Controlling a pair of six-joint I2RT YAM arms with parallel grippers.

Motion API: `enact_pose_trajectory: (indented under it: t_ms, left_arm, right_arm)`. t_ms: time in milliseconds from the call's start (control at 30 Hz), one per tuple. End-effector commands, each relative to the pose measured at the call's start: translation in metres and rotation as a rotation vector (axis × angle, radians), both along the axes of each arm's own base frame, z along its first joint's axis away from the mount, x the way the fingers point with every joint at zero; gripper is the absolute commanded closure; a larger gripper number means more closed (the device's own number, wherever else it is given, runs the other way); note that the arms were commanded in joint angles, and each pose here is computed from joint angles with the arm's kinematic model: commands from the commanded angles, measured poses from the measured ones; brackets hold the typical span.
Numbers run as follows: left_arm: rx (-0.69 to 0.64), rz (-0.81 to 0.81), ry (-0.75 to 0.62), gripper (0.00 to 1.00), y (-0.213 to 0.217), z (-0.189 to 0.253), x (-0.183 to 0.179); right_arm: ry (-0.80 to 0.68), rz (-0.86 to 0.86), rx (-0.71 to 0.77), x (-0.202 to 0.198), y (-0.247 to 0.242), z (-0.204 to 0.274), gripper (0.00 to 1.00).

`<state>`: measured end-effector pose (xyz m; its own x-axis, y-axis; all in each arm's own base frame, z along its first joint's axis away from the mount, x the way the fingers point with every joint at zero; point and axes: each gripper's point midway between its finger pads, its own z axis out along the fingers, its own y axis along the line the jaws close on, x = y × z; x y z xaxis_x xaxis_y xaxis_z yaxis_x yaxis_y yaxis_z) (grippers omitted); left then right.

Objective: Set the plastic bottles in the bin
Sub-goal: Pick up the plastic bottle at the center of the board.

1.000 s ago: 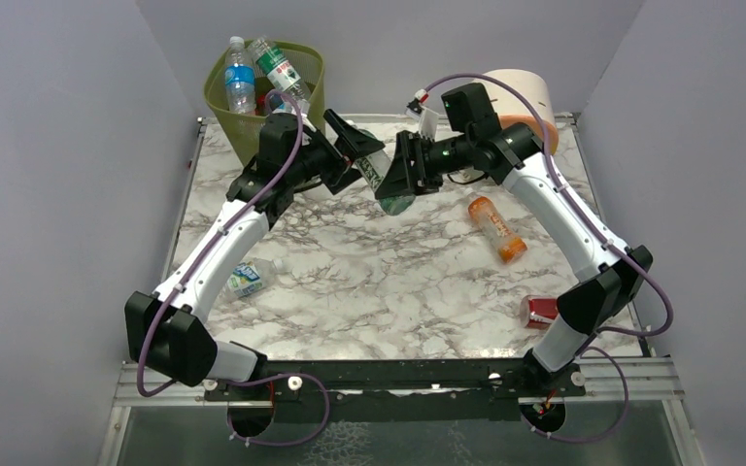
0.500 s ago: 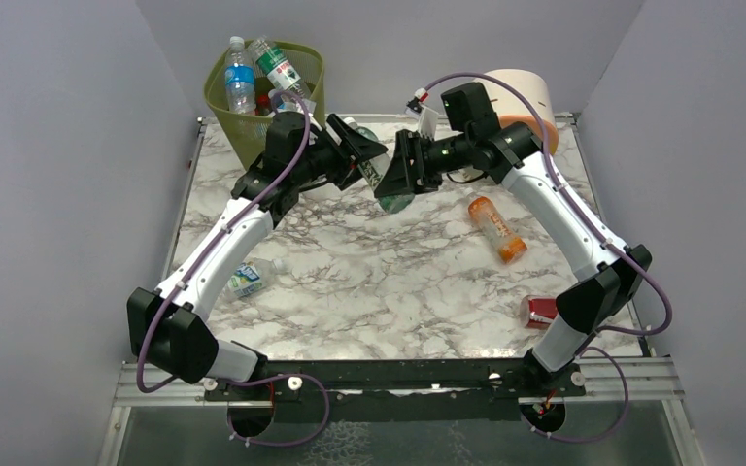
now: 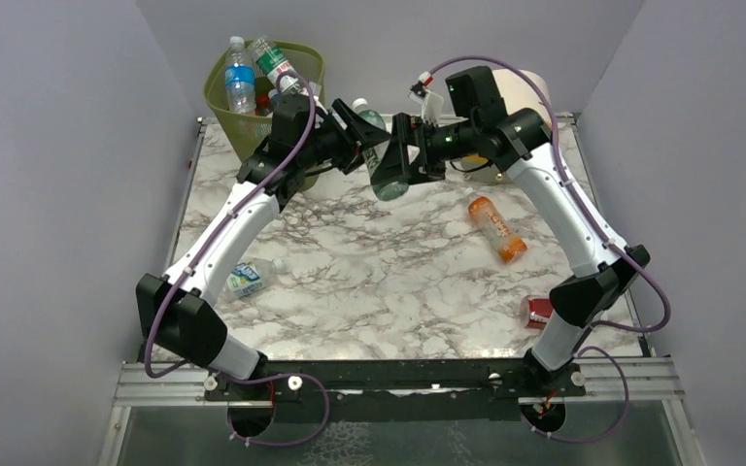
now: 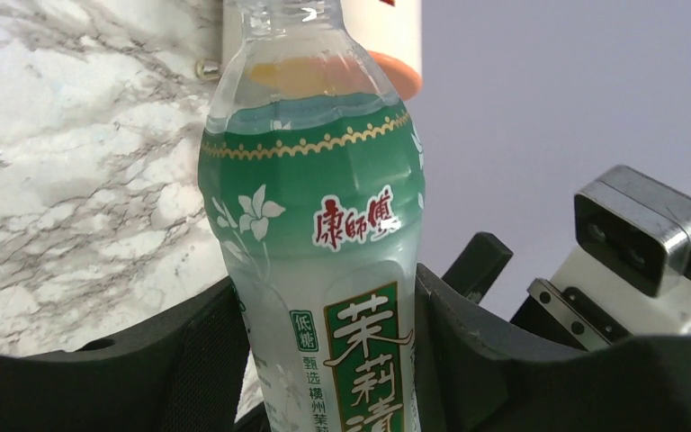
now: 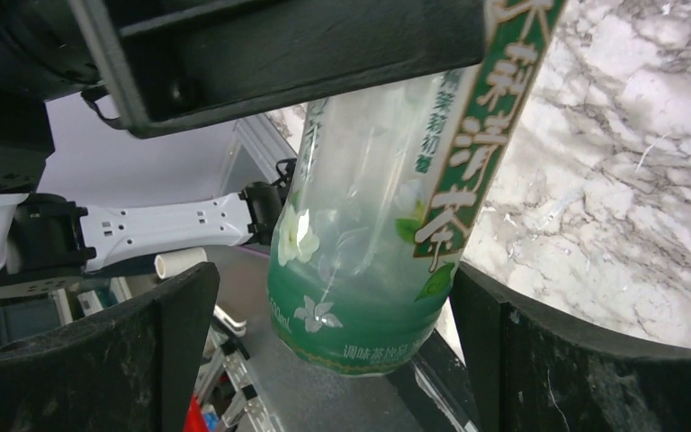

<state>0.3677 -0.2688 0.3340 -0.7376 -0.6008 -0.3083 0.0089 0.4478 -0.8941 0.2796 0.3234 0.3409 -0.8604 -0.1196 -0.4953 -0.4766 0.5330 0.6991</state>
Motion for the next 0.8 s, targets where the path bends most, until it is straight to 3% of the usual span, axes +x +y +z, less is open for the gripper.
enact_pose_trajectory:
  t_ms: [0,267,767]
  left_arm:
    - [0.029,0.005,-0.058,0.52,-0.001,0.015,0.017]
    - [0.058,0.066,-0.139,0.52,0.035,0.046,0.07]
    - [0.088,0.282,-0.296,0.52,0.162,0.1,0.17]
  right_arm:
    - [-0.007,-0.025,-0.013,-0.005,-0.005,0.02,0.01]
    - [-0.016,-0.059,-0.002,-0.016,-0.015,0.04,0.01]
    - [-0.012,-0.064,0.008,-0.017,-0.015,0.036,0.0]
